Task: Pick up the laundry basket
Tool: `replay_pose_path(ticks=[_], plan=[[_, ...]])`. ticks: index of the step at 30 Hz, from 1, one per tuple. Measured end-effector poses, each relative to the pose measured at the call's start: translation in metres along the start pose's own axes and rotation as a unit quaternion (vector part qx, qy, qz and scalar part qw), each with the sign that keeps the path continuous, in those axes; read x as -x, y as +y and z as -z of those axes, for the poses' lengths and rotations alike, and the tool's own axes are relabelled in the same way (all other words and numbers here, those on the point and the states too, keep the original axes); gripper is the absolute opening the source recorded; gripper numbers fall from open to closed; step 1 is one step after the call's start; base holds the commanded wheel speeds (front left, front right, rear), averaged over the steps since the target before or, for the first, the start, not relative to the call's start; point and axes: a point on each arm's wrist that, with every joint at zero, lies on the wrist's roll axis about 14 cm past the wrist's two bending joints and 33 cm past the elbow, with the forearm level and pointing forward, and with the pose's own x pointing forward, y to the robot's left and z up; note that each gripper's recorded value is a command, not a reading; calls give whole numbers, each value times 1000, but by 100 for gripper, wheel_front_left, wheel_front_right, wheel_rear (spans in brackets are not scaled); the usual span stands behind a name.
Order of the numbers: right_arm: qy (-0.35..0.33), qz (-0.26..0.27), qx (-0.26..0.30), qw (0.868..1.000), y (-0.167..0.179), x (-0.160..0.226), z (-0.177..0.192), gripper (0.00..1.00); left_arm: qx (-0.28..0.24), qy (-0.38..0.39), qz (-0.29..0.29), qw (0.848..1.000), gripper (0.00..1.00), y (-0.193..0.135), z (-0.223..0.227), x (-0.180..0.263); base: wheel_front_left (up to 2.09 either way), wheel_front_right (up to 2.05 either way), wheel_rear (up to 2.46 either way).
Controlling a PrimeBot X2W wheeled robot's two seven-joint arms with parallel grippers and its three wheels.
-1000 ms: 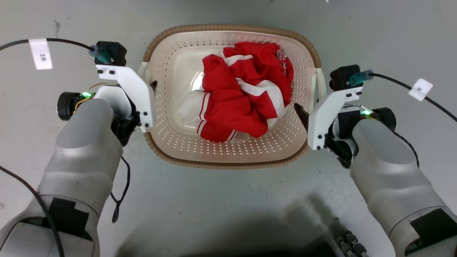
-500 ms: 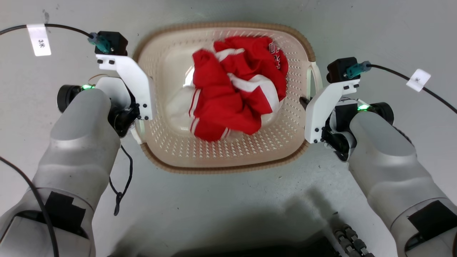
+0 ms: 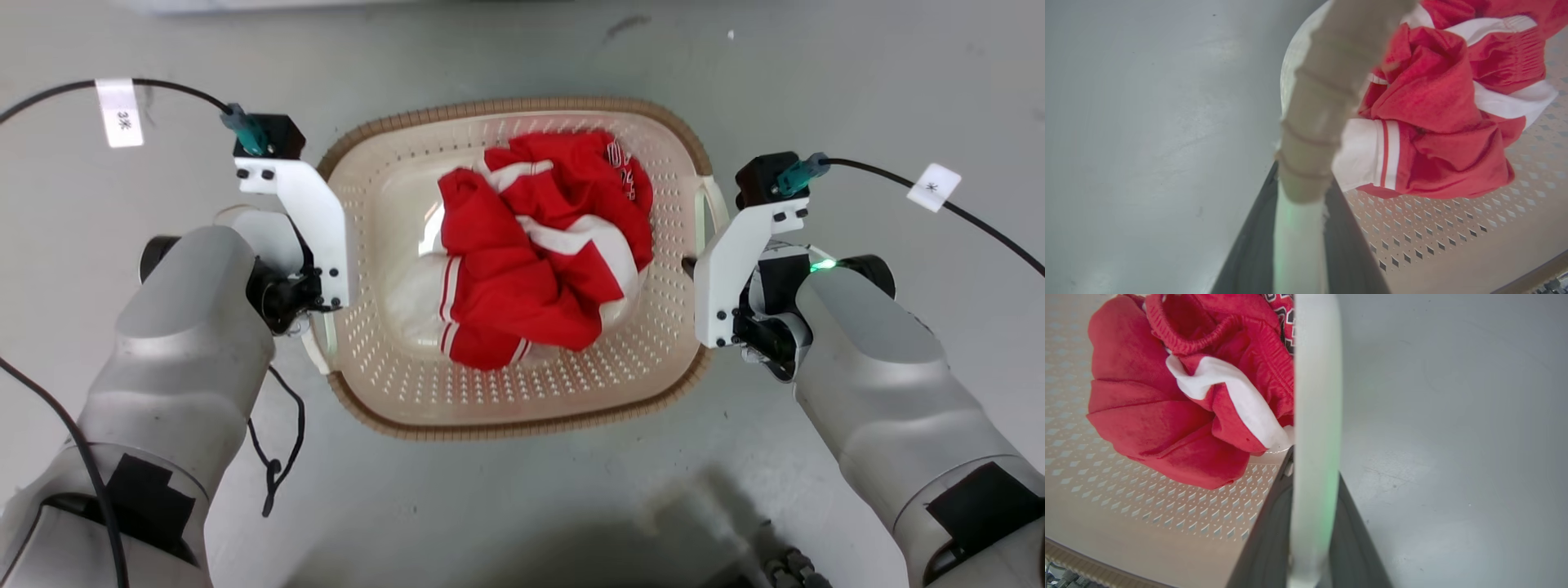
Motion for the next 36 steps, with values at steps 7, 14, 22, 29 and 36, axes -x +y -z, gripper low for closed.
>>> replay_pose_path(ticks=[7, 14, 22, 29, 36], plan=[[19, -5, 14, 1000, 12, 31, -9, 0, 14, 31, 5, 999, 0, -10, 9, 37, 0, 0, 0], [43, -9, 17, 999, 24, 67, -1, 0, 16, 46, 10, 999, 0, -24, 17, 79, 0, 0, 0], [45, -5, 15, 999, 30, 111, 0, 0, 10, 41, 16, 999, 0, -43, 21, 123, 0, 0, 0], [35, 1, 27, 999, 36, 146, -5, 0, 4, 21, 18, 1000, 0, -58, 20, 158, 0, 0, 0], [27, 5, 38, 999, 43, 176, -11, 0, 5, 8, 20, 1000, 0, -68, 24, 187, 0, 0, 0]])
